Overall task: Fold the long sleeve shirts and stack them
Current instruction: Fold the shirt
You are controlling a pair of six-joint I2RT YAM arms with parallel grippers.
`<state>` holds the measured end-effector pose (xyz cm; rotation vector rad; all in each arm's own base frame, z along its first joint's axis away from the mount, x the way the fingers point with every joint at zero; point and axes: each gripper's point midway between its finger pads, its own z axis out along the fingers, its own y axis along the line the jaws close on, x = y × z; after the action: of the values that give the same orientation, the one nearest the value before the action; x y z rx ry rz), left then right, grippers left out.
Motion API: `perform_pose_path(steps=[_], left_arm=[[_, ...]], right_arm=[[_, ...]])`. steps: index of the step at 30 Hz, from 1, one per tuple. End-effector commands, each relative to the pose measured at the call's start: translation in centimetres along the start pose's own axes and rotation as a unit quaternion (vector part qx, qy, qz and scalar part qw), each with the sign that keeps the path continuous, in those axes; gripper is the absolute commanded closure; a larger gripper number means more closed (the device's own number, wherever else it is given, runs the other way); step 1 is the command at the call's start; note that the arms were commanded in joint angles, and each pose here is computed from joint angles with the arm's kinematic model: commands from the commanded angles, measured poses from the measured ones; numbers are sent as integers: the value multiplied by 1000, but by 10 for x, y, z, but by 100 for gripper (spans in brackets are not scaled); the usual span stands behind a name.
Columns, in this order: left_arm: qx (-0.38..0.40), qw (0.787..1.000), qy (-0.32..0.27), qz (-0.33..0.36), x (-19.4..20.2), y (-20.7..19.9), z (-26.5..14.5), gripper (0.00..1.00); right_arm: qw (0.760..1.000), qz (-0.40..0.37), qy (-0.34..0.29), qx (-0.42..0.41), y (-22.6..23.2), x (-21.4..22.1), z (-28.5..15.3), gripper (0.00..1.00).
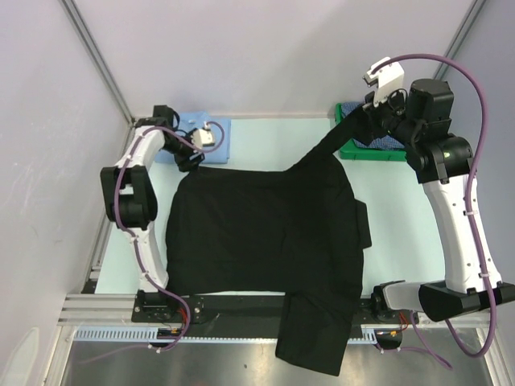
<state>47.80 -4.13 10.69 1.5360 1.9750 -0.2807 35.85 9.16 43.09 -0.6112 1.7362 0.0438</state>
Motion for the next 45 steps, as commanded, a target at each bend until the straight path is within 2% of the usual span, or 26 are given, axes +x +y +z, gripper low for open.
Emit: perform_pose_path(steps=[1, 3, 9, 17, 20, 24, 30, 35, 40, 45], left_arm=[[60, 990, -24, 123, -10, -16, 17, 29], [80, 984, -25, 157, -23, -23, 31, 29], [120, 970, -14, 212, -31, -37, 55, 27], [145, 963, -2, 227, -24, -44, 82, 27], [144, 965, 13, 220, -20, -39, 84, 31], [158, 962, 33, 218, -9, -43, 68, 46], [164, 961, 40, 218, -7, -62, 27, 49], [175, 960, 46, 212, -3, -83, 13, 50], [193, 959, 54, 199, 7, -104, 8, 58], [213, 957, 68, 185, 20, -129, 2, 70]], right_arm=[[999, -16, -37, -12, 5, -18, -15, 100], [999, -19, -39, -20, 9, -19, -18, 100], [997, -34, -40, -51, 26, -16, -25, 100], [995, -37, -50, -82, 39, -22, -39, 100], [994, -42, -50, -83, 39, -23, -44, 100], [995, -48, -42, -73, 36, -19, -49, 100], [996, -49, -29, -75, 40, -6, -53, 100], [995, -47, -24, -82, 45, -2, -64, 100], [995, -39, -9, -97, 56, 9, -77, 100], [993, -38, 2, -115, 68, 24, -95, 100]])
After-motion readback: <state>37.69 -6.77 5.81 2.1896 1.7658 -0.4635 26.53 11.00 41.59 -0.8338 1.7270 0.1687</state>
